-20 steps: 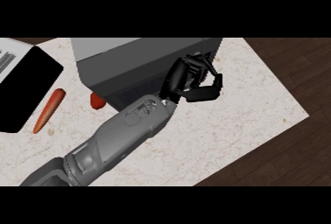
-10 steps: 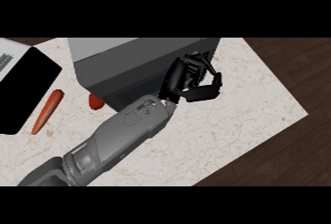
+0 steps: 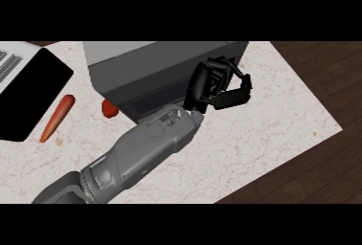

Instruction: Pick up the milk, place it into the microwave and close the microwave

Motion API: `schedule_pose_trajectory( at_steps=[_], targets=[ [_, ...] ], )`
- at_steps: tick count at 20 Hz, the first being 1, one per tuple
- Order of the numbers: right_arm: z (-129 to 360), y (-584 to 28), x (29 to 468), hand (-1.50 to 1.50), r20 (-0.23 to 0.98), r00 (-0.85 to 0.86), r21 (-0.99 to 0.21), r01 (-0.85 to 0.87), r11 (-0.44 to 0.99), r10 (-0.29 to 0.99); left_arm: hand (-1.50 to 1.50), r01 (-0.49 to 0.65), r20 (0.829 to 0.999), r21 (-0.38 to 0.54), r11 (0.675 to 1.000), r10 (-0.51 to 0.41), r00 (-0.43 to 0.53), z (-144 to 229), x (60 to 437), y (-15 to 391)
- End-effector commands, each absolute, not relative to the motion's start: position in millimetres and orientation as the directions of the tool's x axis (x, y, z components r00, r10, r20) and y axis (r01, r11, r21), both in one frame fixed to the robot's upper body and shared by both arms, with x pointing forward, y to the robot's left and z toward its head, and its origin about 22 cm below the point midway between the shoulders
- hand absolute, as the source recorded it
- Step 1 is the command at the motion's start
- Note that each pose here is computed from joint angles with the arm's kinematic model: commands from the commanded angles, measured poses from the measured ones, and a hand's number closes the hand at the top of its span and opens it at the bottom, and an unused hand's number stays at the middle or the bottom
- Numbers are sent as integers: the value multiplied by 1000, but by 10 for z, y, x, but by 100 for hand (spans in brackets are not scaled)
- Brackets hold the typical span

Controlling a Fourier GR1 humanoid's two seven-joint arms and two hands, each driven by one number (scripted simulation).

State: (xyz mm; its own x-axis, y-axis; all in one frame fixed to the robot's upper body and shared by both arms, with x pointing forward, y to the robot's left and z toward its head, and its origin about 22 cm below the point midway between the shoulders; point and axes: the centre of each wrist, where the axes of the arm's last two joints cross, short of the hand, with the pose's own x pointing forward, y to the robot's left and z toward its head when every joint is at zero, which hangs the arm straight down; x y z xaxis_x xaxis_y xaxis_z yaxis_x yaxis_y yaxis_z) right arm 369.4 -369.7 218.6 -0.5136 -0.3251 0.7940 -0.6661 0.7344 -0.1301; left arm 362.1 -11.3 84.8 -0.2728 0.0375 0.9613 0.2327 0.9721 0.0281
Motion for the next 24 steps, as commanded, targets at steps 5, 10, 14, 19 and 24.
schedule_pose_trajectory(
  at_steps=[5, 10, 14, 19, 24],
  targets=[
    [2280, -3937, 3605, -150, 778, -546, -129, -621, 773, -310, 150, 109, 980, 73, 991, -51, -191, 636, 3828, 138],
    [2377, -4074, 3536, -150, 775, -565, -147, -596, 789, -283, 150, 113, 979, 121, 986, -100, -180, 605, 3922, 313],
    [2433, -4164, 3477, -150, 758, -585, -144, -580, 802, -287, -150, 123, 978, 148, 981, -126, -166, 538, 3960, 448],
    [2423, -4271, 3417, -150, 767, -583, -139, -559, 817, -268, -150, 121, 978, 136, 983, -114, -173, 526, 3976, 501],
    [2420, -4292, 3381, -150, 760, -585, -136, -567, 813, -281, -150, 150, 981, 127, 981, -102, -163, 493, 3949, 464]
  ],
)
